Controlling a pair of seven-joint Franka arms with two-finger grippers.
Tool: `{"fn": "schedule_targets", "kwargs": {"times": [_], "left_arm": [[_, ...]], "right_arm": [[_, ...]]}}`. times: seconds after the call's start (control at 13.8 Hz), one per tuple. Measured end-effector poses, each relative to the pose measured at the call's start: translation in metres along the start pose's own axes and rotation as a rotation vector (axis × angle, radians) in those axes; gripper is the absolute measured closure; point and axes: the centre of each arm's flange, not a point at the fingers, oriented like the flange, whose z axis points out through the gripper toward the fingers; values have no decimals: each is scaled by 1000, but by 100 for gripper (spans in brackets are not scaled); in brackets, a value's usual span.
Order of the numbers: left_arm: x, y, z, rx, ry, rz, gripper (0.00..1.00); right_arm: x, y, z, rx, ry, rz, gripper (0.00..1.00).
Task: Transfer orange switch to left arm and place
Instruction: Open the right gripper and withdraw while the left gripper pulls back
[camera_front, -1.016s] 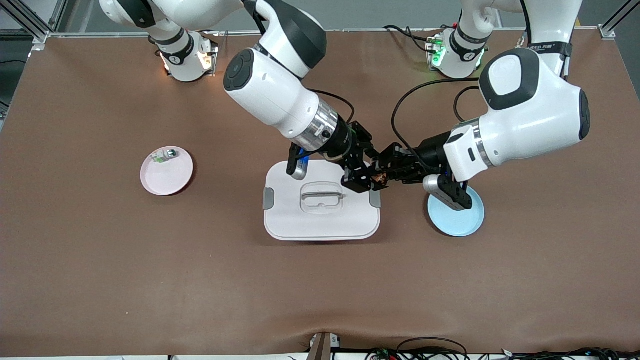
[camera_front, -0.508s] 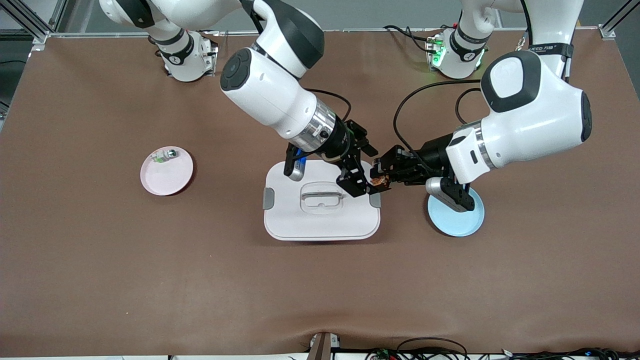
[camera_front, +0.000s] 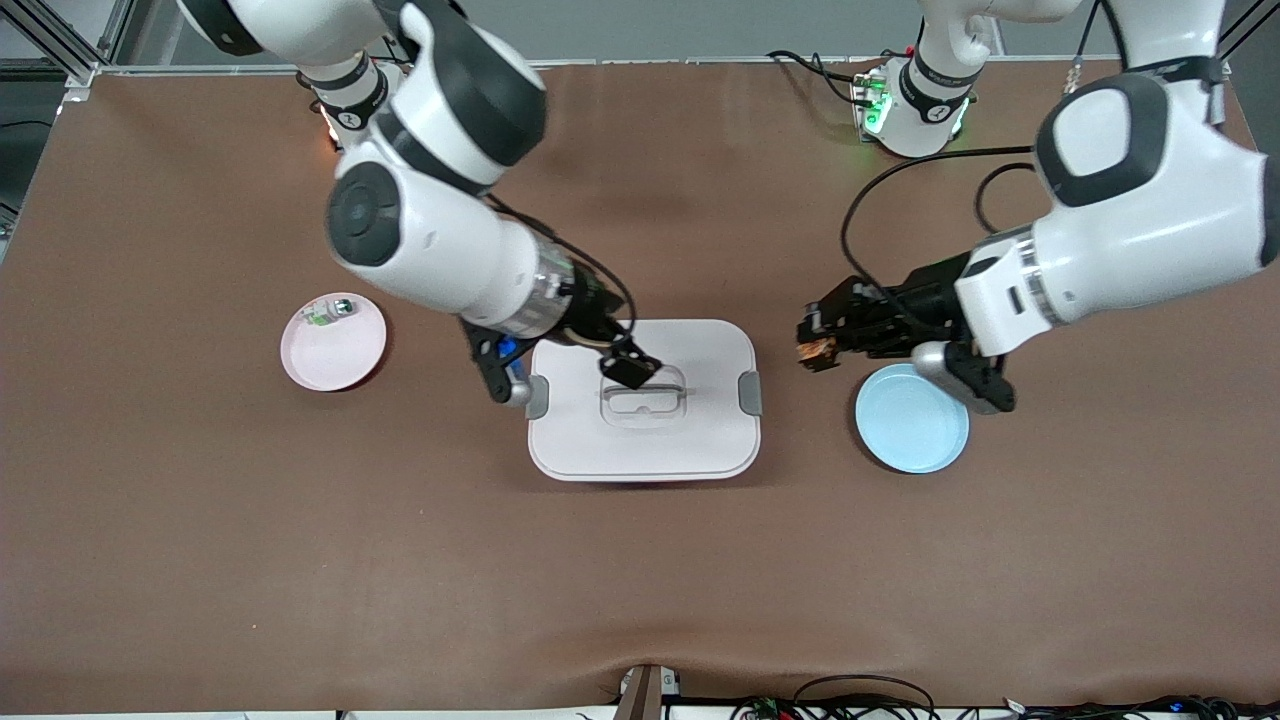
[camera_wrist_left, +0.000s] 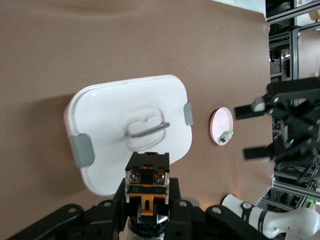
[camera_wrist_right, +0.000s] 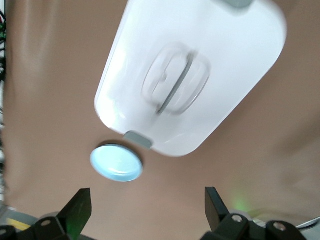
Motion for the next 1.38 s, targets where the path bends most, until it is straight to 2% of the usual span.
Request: {"fn": "schedule_targets", "kwargs": {"times": [0.15,0.36,0.65,0.94,1.16,1.38], "left_arm": [[-9,-12,-27,42,-22,-4,66],[-26,-20,-53,160,-66,14,66],[-55,-31,-71,286,-121,5,66],[-84,-71,-87,339,-139,-72,66],[-98,-95,-95,412,-136,-182,66],[-102,-104,-87,458,-105,-428,66]], "right_arm": [[35,14,-32,-51,4,-141,0],[92,38,-73,-129,23,-347,0],[154,68,-99,-279,86,-613,0],[196,93,-132,-408,134,-828,0],[237,120,-162,-477,117,-916,0],[279,152,-186,-529,77,-936,0]]}}
